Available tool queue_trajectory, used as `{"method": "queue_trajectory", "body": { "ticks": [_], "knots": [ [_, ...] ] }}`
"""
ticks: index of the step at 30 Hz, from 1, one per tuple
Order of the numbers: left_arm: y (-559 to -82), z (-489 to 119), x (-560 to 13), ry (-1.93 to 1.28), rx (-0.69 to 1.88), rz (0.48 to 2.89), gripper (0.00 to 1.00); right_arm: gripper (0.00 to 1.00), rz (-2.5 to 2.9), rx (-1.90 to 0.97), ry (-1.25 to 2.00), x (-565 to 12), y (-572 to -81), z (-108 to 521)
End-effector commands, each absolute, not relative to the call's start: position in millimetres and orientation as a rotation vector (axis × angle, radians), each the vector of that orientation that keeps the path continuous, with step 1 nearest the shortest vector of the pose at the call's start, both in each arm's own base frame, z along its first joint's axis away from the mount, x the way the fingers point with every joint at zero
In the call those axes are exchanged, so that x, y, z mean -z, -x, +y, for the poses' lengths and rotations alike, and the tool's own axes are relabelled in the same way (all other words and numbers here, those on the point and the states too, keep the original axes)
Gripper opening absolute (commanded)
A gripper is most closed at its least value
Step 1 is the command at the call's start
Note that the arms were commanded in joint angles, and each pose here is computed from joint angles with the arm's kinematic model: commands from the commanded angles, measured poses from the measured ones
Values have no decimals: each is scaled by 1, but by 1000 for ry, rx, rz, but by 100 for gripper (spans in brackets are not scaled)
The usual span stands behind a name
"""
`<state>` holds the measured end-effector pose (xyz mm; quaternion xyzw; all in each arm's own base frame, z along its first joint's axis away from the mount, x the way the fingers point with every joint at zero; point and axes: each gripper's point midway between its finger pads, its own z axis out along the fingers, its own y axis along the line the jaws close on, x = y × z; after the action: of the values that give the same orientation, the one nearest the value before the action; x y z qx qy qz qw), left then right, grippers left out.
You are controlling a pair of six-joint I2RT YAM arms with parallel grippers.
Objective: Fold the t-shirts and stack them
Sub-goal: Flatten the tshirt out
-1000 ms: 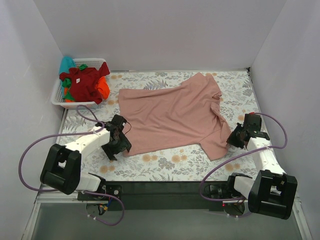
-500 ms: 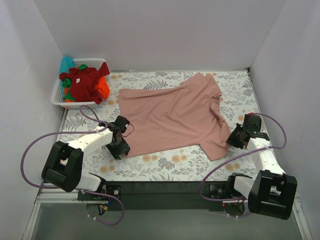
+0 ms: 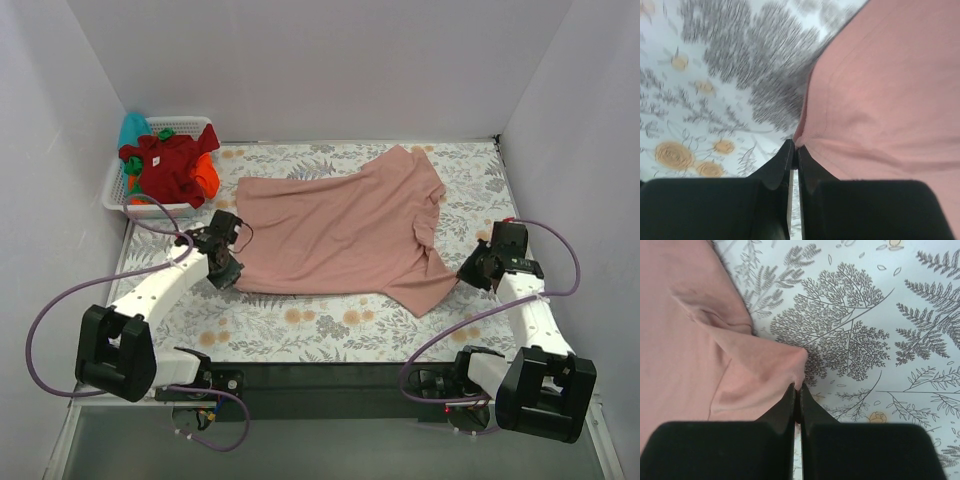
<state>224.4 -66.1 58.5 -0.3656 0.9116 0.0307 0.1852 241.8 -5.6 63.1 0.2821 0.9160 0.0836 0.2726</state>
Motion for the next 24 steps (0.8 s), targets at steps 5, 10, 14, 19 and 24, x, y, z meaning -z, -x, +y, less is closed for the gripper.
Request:
{"method": "queue_trajectory", "body": {
  "ticks": [5,10,14,19,24],
  "knots": [
    [-338,-38,-192,965,17,2191,0,1,2061,-271,-695,-222,-322,-23],
    [-387,-33,-330,850,110,1894,0,1,1779,-263,-534,-365,-346,-30],
    [-380,-34,-424,723,255,1646,0,1,1529,-143,-429,-479,-324,-43],
    [-329,-30,-510,577,369,1407,0,1,1256,-17,-311,-590,-255,-45],
    [-259,-20,-575,452,410,1201,0,1,1109,64,-256,-634,-197,-42]
  ]
}}
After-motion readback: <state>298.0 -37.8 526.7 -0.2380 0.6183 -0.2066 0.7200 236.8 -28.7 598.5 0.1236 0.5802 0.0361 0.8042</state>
